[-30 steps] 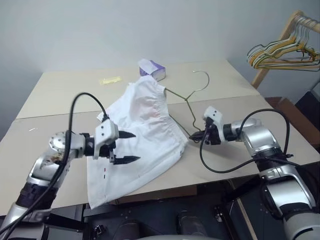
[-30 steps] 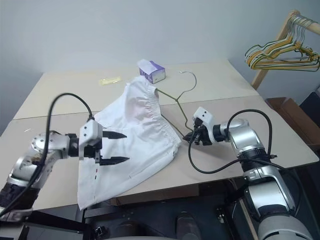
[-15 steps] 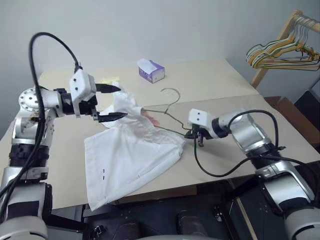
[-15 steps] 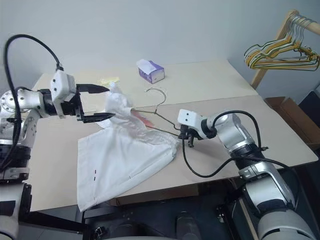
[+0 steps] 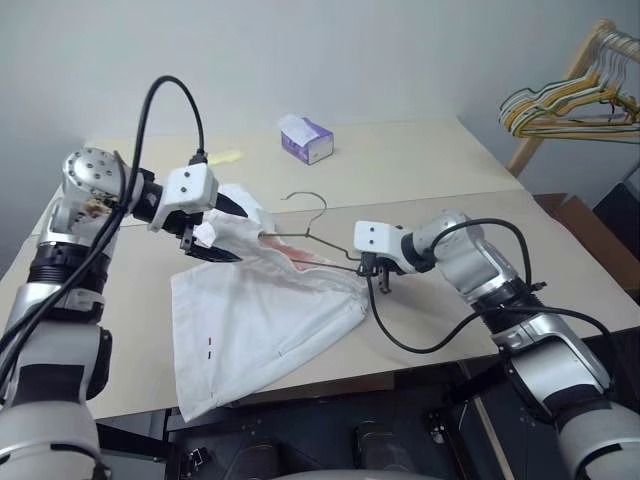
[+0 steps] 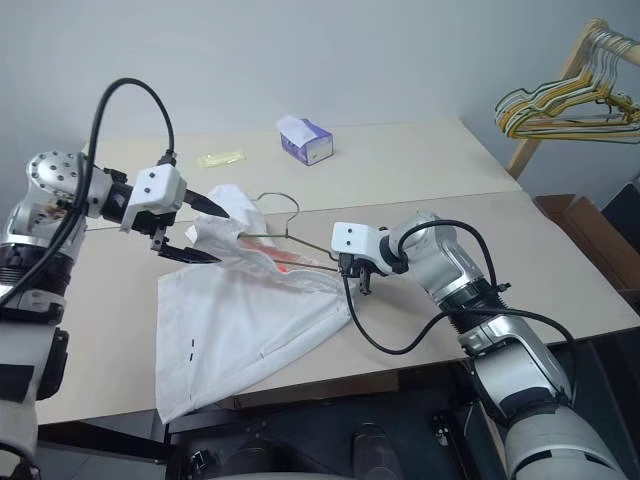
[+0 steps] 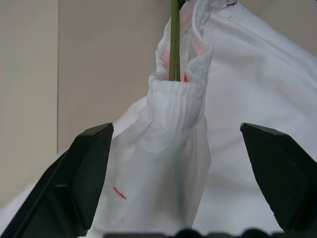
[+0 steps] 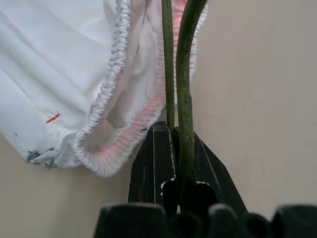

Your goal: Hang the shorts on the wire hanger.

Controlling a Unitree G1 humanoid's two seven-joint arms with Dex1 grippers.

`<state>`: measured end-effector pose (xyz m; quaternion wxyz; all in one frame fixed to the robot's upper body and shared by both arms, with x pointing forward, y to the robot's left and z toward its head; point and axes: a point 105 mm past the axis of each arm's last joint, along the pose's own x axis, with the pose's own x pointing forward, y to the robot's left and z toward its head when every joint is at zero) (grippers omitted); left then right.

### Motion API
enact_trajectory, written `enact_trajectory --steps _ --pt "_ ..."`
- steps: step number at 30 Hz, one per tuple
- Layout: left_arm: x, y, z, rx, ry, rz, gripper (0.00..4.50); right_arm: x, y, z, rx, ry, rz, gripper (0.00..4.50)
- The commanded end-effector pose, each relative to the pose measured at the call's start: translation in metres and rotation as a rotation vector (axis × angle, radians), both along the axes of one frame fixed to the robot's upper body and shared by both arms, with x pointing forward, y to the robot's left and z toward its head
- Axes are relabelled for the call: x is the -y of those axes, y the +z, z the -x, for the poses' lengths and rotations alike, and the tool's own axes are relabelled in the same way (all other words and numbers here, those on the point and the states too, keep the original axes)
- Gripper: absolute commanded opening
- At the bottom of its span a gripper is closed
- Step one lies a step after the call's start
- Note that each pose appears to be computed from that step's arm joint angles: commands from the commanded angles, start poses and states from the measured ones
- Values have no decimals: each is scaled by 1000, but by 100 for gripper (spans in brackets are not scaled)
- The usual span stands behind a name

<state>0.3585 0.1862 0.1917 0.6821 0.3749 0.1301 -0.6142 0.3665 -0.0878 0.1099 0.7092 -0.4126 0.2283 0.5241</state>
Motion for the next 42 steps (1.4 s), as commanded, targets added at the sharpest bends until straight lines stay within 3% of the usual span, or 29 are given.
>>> enact_trajectory --steps 1,3,17,26,29,38,42 --pt "3 5 -4 5 -6 -12 446 -6 15 -2 44 16 -4 0" --pt "4 2 -6 -16 2 -8 446 -7 14 -1 42 17 -3 0" --pt "9 -11 -15 -53 22 -29 12 -8 18 1 51 12 -8 0" --pt "6 -3 -25 68 67 -46 2 -12 29 -3 118 4 -86 0" --pt "5 12 -35 144 123 -2 0 -5 35 -7 153 -37 -91 76" --pt "1 36 -38 200 138 23 0 37 88 -18 275 -241 -235 395" --pt "0 36 -41 220 159 15 0 53 103 -12 241 -342 -385 395"
